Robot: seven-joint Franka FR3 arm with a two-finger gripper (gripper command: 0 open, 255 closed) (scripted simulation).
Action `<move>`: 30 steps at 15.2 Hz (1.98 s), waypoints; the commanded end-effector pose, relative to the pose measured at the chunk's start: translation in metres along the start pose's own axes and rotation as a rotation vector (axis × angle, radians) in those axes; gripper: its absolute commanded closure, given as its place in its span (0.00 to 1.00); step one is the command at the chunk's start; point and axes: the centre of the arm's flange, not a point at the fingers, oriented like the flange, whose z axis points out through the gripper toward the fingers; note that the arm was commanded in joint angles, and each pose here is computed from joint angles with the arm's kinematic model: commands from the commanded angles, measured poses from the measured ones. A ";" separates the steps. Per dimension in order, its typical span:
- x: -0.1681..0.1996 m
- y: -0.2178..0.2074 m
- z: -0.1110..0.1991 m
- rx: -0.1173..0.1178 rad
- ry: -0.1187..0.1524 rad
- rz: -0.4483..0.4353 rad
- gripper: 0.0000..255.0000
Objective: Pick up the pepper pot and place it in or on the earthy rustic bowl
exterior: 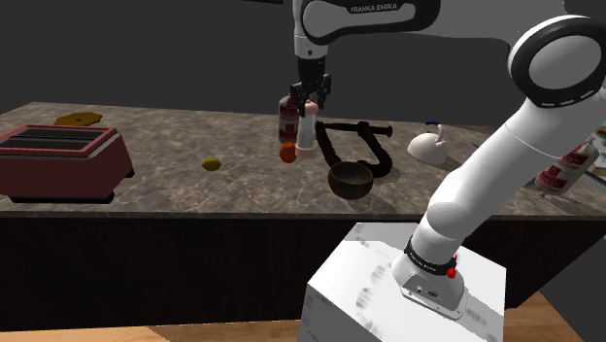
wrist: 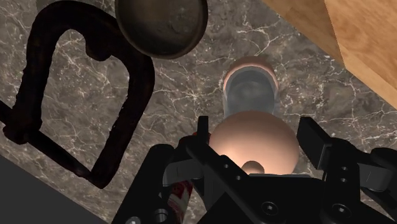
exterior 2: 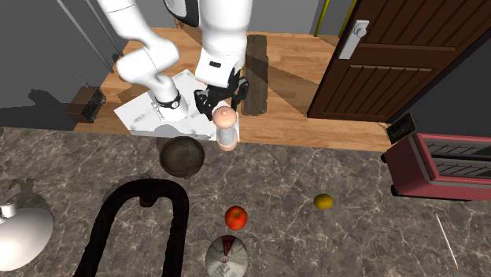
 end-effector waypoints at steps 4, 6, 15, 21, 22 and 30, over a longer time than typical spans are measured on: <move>-0.035 0.054 -0.011 0.000 0.000 -0.001 1.00; -0.049 0.076 -0.015 0.000 0.000 -0.001 1.00; -0.109 0.174 -0.034 0.000 0.000 -0.001 1.00; -0.109 0.169 -0.002 0.000 0.000 -0.001 1.00; -0.109 0.169 0.003 0.000 0.000 -0.001 1.00; -0.109 0.162 0.045 0.000 0.000 -0.001 1.00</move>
